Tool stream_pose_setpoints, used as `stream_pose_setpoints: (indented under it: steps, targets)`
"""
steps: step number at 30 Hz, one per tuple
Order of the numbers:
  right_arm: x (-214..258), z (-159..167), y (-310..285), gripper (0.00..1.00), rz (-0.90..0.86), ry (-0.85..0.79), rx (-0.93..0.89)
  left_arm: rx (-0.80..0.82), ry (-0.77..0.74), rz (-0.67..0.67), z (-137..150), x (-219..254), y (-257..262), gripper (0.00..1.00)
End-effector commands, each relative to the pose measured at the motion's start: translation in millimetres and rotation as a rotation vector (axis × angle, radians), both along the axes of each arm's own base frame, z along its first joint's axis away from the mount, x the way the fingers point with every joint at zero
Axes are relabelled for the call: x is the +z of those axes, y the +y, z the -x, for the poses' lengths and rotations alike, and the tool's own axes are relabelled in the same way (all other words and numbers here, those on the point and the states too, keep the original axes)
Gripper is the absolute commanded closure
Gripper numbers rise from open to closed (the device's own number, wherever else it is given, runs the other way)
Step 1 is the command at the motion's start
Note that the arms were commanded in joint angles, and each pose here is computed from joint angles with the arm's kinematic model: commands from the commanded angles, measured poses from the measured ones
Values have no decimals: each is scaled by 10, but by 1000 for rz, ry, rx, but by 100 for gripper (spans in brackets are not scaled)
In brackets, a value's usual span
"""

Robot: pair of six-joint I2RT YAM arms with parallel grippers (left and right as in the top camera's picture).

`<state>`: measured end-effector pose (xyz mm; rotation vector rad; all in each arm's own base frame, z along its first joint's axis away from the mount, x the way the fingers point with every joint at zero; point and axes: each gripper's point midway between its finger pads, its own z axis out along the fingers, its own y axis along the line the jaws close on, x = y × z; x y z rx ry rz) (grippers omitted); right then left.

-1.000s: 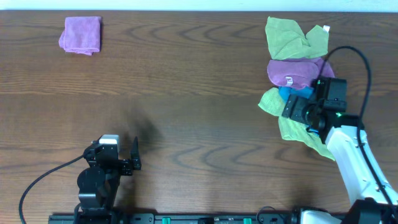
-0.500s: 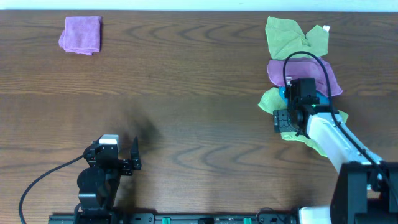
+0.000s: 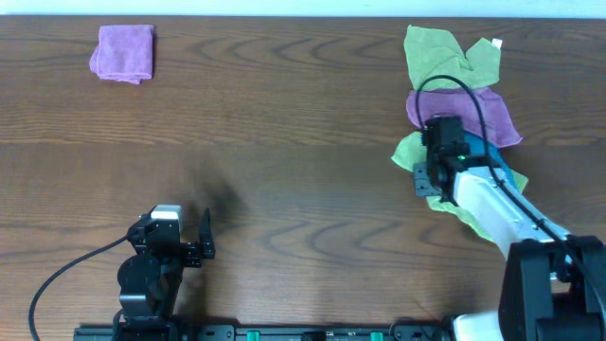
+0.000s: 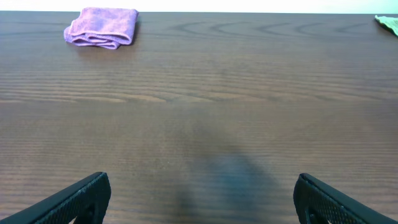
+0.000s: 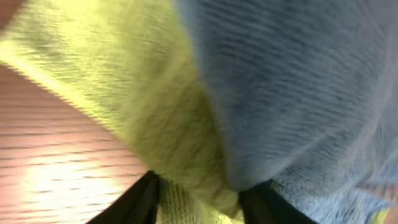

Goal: Fold the cloth
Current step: 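Reach the right gripper into the cloth pile and pinch the green cloth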

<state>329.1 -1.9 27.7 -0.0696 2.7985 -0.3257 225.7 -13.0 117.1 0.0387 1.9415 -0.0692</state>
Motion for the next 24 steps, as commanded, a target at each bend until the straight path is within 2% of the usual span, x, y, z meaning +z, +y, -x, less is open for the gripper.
stream_pose_setpoints:
  steps: [1,4,6,8,10,13,20,24]
  targets:
    - [129,-144,200,50,-13,-43,40,1,20,-7,7,-102,10,5]
    - [142,-158,254,55,-16,-49,52,2,20,-7,7,-102,10,5]
    - [136,-143,253,62,-20,-45,39,2,20,-7,7,-102,10,5]
    - [134,-135,245,61,-18,-43,34,2,20,-7,7,-103,10,5]
    - [136,-136,235,54,-13,-44,32,1,20,-7,7,-102,10,5]
    - [150,-138,146,52,34,-48,15,2,20,-7,7,-102,10,5]
    - [138,-137,116,60,58,-39,35,2,20,-7,7,-102,10,5]
    - [3,-106,109,60,65,3,36,1,20,-7,7,-102,10,4]
